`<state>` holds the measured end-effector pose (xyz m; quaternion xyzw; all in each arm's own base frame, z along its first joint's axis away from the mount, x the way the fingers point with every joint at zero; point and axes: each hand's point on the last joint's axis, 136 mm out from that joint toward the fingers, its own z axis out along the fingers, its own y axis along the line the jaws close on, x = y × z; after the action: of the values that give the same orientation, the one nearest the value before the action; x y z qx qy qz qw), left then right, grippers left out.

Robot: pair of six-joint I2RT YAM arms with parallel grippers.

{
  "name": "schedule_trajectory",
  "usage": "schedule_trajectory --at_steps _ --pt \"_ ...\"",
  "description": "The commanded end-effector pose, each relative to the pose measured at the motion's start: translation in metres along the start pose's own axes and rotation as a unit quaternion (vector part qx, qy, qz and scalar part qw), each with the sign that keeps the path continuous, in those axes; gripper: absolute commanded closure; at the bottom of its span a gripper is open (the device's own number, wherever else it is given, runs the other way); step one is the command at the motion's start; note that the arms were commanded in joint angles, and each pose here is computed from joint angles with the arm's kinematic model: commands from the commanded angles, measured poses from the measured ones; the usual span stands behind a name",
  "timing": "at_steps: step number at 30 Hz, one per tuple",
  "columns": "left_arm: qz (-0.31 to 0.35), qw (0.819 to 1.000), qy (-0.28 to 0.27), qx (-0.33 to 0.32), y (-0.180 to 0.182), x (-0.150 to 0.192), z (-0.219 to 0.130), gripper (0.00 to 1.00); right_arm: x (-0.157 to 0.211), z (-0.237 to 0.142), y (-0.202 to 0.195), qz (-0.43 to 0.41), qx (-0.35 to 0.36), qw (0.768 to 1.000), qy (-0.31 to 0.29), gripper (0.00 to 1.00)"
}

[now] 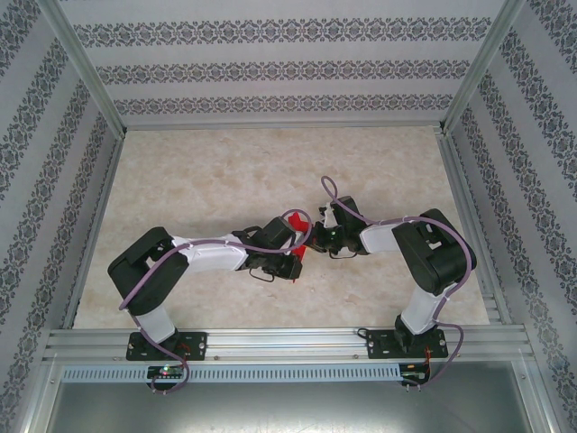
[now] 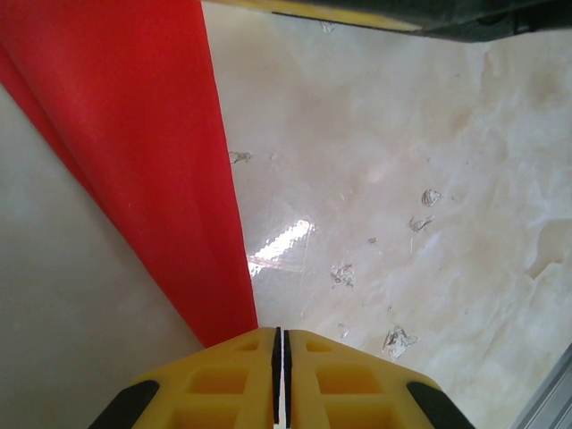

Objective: Fold a paper plane with a square sheet of paper (pick it up from the middle)
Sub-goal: Fold the wing for the fifth time at the center of the table.

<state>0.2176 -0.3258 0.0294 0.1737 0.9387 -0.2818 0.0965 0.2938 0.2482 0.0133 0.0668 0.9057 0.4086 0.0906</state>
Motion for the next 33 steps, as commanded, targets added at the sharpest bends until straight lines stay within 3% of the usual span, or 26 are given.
schedule_trajectory --at_steps 1,21,33 --pt "0.004 1.0 0.023 -0.001 0.002 0.015 0.004 0.87 0.033 0.003 -0.072 0.05 0.121 0.991 0.031 0.96" --pt "-0.002 0.998 0.057 -0.006 0.013 0.036 0.028 0.87 0.034 0.002 -0.074 0.052 0.124 0.99 0.031 0.96" --pt "0.027 0.997 0.069 -0.019 0.001 0.055 0.011 0.86 0.031 0.001 -0.074 0.05 0.128 0.99 0.028 0.96"
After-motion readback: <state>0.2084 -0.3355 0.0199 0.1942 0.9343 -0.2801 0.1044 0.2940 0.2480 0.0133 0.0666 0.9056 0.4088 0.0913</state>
